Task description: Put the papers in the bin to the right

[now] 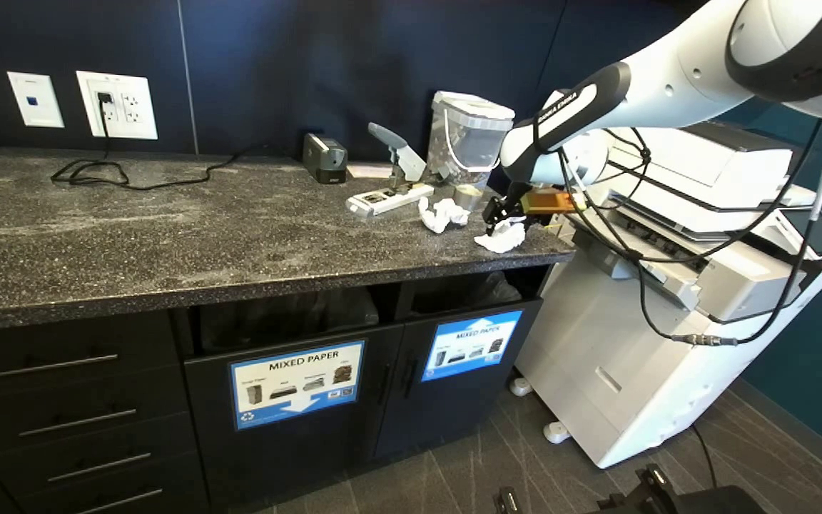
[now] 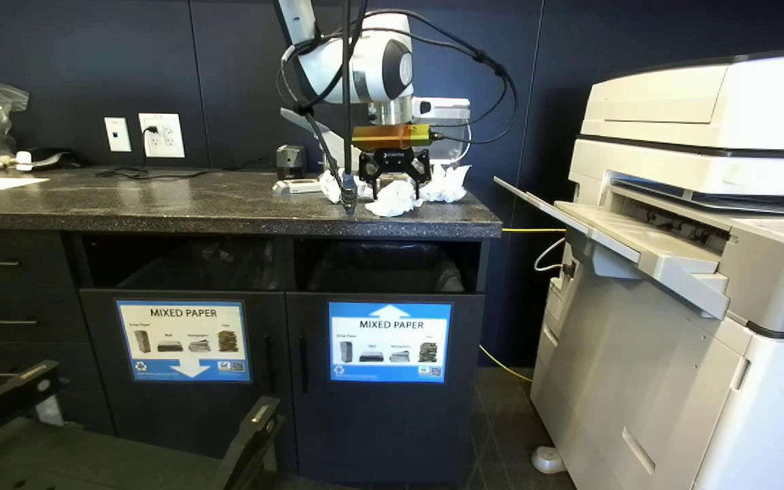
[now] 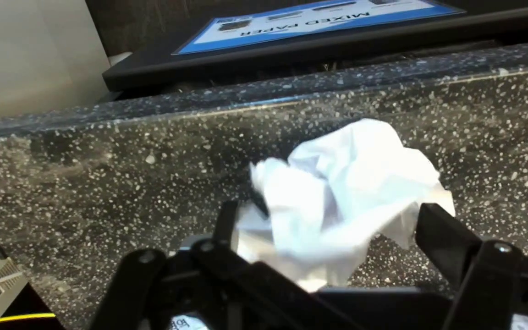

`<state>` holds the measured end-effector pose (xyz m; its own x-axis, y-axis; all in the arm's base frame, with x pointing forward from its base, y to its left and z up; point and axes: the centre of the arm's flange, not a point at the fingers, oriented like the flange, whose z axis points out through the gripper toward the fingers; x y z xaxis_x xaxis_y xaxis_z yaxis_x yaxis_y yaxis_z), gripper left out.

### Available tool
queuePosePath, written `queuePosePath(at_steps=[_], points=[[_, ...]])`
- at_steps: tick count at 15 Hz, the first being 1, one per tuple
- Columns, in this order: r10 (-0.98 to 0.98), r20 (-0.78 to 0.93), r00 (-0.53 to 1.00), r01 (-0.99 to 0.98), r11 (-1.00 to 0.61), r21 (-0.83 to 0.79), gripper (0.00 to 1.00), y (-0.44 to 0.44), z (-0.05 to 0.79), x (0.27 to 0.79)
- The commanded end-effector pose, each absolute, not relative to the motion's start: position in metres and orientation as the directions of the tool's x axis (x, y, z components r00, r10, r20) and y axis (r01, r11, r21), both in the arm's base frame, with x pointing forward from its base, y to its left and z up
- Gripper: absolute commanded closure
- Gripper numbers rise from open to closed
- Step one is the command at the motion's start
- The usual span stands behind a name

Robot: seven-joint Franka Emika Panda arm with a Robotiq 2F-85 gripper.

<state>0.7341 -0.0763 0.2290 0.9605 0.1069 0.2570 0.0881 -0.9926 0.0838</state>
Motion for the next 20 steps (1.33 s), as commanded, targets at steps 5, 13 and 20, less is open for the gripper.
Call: queuePosePath(at_steps=[5,13,20], points=[[0.094,0.244,0.965,0.081,-0.995,0.064,0.00,-0.0832,0.2096,0.7519],[0.092,0.236,0.967,0.078,-0.995,0.068,0.00,-0.0839,0.2119,0.7546],[0.094,0.227,0.969,0.080,-0.995,0.067,0.55,-0.0842,0.2142,0.7540]])
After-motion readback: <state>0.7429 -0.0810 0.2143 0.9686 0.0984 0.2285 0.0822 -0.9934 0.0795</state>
